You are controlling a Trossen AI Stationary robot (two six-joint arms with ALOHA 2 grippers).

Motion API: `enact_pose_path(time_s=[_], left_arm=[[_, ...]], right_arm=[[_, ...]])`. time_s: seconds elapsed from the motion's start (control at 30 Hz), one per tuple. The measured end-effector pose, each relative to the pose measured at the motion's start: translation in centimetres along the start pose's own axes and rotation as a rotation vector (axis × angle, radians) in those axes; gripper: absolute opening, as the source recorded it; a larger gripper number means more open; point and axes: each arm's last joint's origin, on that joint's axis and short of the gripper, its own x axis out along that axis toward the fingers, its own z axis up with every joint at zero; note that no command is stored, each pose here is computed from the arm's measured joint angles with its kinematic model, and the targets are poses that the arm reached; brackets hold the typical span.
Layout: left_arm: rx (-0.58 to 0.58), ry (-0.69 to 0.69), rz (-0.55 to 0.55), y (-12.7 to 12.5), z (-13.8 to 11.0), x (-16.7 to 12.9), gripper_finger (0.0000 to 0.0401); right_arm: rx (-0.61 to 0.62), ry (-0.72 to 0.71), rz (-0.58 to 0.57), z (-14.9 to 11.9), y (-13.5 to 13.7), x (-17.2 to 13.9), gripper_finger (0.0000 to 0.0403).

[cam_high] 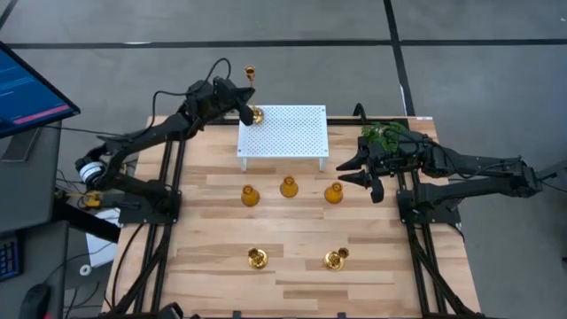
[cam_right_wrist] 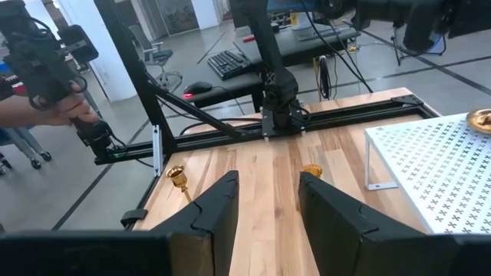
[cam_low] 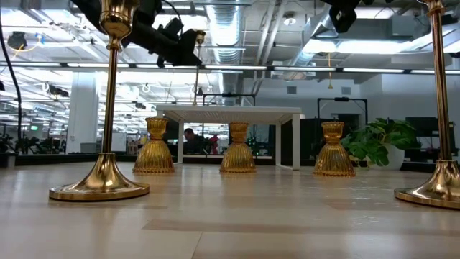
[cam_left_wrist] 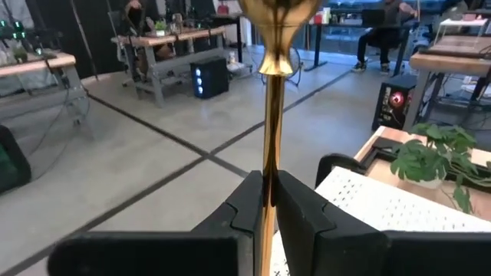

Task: Pick & Place candle stick holders
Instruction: Put the top gold candle holder on the shelf

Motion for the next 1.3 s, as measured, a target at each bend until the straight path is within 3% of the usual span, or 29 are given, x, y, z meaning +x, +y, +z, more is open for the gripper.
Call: enact_pose_path(time_s=[1.03, 1.3], left_arm=[[0.009, -0.002, 0.012, 0.3, -1.2, 0.7, 0.0032], [0.002, -0.001, 0.012, 0.3, -1.1, 0.6, 0.0079]], right_arm=[[0.000, -0.001, 0.001, 0.0, 0.0, 0.0, 0.0129], [-0.001, -0.008, 0.002, 0.1, 0.0, 0.0, 0.0130]])
